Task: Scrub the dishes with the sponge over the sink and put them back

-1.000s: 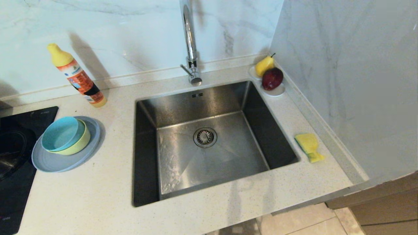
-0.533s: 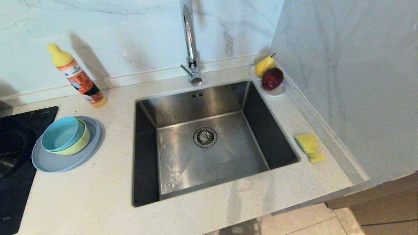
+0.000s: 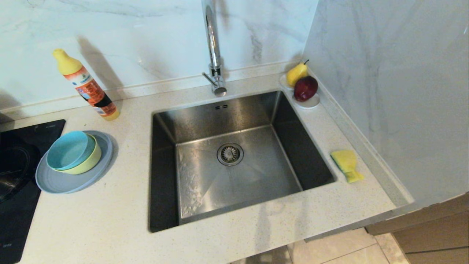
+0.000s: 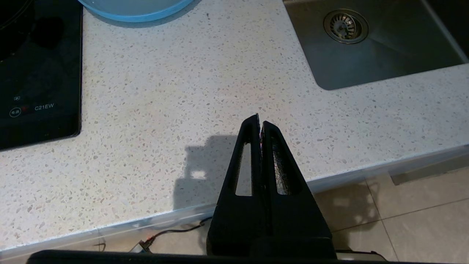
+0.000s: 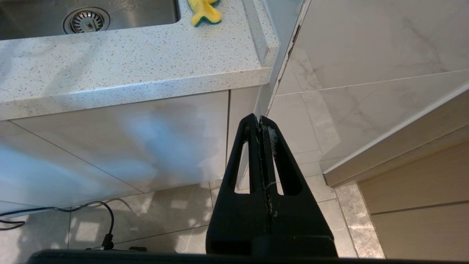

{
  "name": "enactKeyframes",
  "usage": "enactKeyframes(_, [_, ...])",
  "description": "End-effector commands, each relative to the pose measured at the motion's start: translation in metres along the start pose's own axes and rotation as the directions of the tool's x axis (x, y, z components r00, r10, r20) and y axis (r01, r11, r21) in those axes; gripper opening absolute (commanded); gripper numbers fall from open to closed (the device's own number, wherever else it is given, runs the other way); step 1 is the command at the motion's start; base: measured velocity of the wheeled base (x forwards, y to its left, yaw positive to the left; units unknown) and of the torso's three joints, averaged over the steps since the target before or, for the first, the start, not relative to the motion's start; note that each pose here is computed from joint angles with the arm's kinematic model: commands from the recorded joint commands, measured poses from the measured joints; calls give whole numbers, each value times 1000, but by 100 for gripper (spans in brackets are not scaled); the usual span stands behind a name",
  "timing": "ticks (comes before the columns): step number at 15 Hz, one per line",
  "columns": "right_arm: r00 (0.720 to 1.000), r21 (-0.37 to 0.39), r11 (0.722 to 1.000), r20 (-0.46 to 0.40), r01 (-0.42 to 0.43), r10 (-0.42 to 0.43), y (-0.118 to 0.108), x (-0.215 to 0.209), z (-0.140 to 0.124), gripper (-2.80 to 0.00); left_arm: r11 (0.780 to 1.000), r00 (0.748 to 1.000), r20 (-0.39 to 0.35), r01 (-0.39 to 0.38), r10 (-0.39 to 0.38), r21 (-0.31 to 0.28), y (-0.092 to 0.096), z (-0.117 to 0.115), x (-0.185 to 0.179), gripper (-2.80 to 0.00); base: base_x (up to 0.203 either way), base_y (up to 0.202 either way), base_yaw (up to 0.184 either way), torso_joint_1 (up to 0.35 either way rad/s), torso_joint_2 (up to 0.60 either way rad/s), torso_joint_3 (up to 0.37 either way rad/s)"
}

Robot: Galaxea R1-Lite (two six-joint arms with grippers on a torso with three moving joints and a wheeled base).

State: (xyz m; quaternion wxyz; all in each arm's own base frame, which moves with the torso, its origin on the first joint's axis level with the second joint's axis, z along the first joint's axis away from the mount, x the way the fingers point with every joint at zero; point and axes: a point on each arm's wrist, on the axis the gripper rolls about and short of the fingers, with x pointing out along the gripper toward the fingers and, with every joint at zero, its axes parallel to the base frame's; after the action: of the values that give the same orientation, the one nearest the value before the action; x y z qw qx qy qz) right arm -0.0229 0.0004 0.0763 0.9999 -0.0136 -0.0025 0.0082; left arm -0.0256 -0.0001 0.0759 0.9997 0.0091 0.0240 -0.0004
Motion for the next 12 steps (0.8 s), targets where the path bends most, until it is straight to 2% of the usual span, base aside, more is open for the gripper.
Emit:
enactKeyframes(1, [1000,-2,1000,-1,-1,1,0,0,0,-280,1000,1000,-4,0,0,0,0,0,0,-280,0,0,0,0,0,0])
enactKeyframes(6, [1000,-13,1000,1,2,-2,0,0,0,-280,1000,1000,-4,0,0,0,0,0,0,-280,0,0,0,0,0,0])
enactKeyframes(9, [1000,24,1000,-5,13,-13,0,0,0,-280,1000,1000,-4,0,0,0,0,0,0,-280,0,0,0,0,0,0])
enactKeyframes(12, [1000,27,999,1,16,-16,0,0,0,-280,1000,1000,-4,0,0,0,0,0,0,-280,0,0,0,0,0,0])
